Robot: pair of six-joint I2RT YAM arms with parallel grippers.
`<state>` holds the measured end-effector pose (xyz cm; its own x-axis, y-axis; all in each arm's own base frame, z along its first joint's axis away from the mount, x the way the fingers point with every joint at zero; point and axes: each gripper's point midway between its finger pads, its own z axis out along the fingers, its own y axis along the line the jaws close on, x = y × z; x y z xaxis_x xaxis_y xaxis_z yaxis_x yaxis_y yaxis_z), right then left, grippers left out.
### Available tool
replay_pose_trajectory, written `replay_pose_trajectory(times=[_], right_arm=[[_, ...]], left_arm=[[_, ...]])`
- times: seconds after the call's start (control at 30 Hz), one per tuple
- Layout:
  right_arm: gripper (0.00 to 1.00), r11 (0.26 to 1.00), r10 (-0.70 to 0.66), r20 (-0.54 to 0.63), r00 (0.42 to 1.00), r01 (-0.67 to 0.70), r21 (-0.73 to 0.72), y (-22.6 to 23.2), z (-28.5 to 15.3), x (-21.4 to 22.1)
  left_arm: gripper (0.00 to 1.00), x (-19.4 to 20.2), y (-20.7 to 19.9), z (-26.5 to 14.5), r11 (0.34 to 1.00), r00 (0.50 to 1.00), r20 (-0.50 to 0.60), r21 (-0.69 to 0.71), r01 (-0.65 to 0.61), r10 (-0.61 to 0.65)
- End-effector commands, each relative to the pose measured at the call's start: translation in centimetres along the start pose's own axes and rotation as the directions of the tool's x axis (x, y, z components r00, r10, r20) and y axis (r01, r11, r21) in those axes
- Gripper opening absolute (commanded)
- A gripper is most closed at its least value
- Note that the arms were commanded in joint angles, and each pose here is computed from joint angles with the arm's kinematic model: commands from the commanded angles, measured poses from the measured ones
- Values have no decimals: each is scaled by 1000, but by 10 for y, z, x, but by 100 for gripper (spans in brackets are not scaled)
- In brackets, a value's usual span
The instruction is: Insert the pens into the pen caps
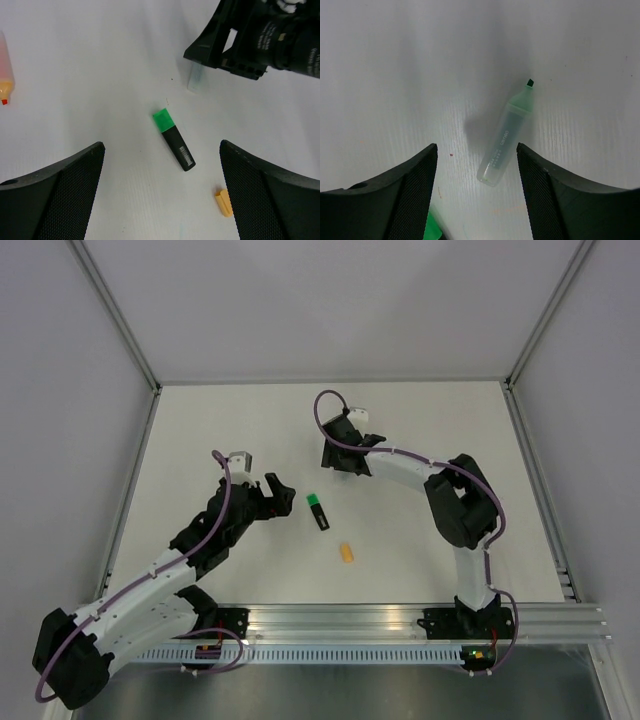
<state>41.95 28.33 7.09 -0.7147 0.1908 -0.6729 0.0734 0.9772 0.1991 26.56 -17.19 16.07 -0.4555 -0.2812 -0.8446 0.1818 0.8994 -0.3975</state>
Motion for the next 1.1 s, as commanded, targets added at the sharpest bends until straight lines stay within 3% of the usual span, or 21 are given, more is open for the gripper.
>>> replay_pose_trajectory(times=[0.0,0.27,0.5,0.6,0.73,0.83,0.9,1.07], right_arm=[[70,996,74,1,997,-74,48,-2,12,-7],[64,986,44,-48,998,-35,164,-25,34,22],[55,986,-31,-96,995,46,159,-32,39,36],[46,980,-96,-116,989,114,163,-41,36,40],[18,975,-150,-131,980,168,143,-48,27,41],[6,974,-178,-120,977,192,121,-51,18,39],[0,976,-201,-115,973,209,61,-44,11,36],[0,976,-215,-84,973,212,-49,-32,-6,33]], left_arm=[[99,-27,-8,-3,1000,994,107,29,-1,-2],[99,-26,-6,-6,1000,994,107,26,14,-17],[99,-28,0,-11,1000,990,138,13,18,-19],[95,-27,-18,-13,994,993,118,110,-9,-4],[95,-24,-25,-11,991,996,89,136,-13,1],[95,-19,-29,-6,989,998,59,146,-20,11],[95,-13,-34,-2,985,999,29,170,-26,21],[91,0,-32,10,990,999,-46,139,12,-6]])
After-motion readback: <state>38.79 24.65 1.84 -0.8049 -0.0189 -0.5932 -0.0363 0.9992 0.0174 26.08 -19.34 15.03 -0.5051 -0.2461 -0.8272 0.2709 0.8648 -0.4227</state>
